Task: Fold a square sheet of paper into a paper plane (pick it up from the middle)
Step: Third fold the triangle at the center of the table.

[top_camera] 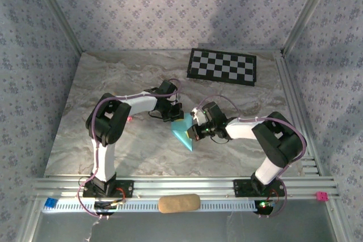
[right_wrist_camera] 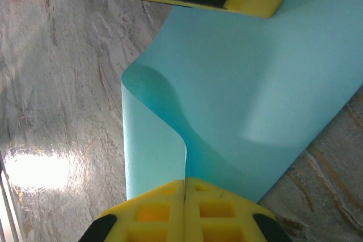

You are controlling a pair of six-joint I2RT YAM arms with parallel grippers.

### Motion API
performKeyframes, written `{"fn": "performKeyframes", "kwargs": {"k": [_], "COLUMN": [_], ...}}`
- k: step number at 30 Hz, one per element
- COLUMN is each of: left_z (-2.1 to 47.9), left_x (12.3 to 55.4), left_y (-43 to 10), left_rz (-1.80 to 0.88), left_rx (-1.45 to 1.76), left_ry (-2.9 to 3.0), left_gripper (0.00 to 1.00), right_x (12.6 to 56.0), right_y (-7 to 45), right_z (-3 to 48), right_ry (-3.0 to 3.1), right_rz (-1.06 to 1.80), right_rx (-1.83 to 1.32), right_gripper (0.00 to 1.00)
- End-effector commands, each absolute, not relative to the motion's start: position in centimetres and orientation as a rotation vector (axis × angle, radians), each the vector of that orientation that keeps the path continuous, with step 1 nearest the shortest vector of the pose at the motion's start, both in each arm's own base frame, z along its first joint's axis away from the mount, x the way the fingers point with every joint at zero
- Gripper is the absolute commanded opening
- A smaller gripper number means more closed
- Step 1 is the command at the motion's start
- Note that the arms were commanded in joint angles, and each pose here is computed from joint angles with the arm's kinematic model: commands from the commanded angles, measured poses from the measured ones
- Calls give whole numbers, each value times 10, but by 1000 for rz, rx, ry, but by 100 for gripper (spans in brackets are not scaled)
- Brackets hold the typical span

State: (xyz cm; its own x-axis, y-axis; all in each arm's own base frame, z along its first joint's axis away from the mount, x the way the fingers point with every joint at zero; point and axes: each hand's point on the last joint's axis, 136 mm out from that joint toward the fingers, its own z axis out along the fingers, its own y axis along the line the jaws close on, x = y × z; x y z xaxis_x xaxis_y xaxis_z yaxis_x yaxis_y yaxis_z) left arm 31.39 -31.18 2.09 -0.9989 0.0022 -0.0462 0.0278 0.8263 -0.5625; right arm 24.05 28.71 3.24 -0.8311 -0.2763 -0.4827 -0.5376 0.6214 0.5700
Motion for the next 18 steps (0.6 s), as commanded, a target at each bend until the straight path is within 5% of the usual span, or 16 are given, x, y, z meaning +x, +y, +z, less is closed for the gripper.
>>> {"fn": "performKeyframes", "kwargs": {"k": [1,18], "left_z": [3,2], "left_x": [302,301], "left_y": [-304,-304], "left_rz": [-815,-812], "left_rx": [26,24], "left_ry": [3031,3035], "left_gripper": [8,8], "right_x": [245,247], "right_y": [285,287], "right_z": [30,26], "right_ry": [2518,2527], "right_rz": [1012,1014], "right_rx": [-656,-651], "right_gripper": [0,0]}}
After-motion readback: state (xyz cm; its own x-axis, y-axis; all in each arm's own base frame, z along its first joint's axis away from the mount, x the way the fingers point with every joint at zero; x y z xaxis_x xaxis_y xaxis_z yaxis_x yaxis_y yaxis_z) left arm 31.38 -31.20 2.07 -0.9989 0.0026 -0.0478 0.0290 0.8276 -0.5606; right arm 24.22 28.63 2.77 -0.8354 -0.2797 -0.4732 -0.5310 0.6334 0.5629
